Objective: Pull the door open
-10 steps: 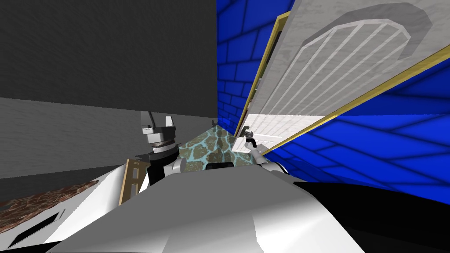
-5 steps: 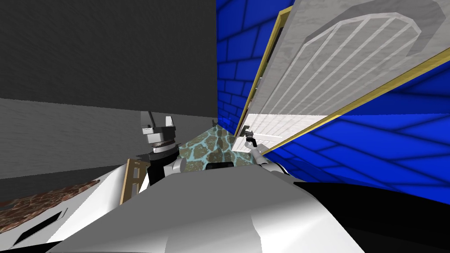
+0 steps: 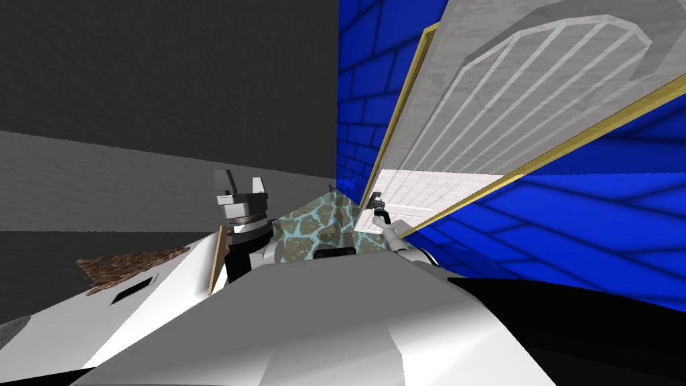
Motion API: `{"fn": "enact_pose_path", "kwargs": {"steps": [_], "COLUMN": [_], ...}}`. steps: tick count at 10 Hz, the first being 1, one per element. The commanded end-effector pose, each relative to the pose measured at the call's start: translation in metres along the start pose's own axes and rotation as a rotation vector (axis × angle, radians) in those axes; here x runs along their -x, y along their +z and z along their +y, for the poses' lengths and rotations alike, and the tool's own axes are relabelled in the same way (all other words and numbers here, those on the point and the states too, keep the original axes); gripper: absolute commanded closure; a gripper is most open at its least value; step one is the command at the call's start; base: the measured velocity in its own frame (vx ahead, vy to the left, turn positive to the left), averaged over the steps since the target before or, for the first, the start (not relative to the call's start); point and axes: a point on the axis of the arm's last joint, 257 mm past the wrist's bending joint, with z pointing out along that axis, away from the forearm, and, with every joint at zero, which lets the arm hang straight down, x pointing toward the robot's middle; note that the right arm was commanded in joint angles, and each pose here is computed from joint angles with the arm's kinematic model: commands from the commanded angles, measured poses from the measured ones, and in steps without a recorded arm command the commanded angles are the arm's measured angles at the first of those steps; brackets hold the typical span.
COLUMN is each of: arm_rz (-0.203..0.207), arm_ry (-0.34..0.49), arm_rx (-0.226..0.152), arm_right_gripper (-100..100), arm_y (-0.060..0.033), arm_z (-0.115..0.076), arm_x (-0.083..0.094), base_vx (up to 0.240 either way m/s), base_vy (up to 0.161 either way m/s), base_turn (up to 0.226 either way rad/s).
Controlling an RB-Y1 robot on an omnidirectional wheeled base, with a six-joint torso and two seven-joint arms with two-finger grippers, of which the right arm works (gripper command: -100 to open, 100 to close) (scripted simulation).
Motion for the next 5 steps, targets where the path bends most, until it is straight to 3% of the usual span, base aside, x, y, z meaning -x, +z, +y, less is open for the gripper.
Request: {"fn": "enact_pose_path", "kwargs": {"steps": [1,5], "arm_rz": [0.003,0.003], "arm_ry": [-0.005,-0.005], "arm_rx": [0.017,0.018], "arm_right_gripper": [100,100], "arm_y": [0.0010,0.0008], "arm_z": [0.0124,0.0137], "arm_x": [-0.0014,-0.0014], "base_vx": [-0.156,-0.198], "base_vy": [-0.073,-0.075], "base_turn": [0.132,0.188]}}
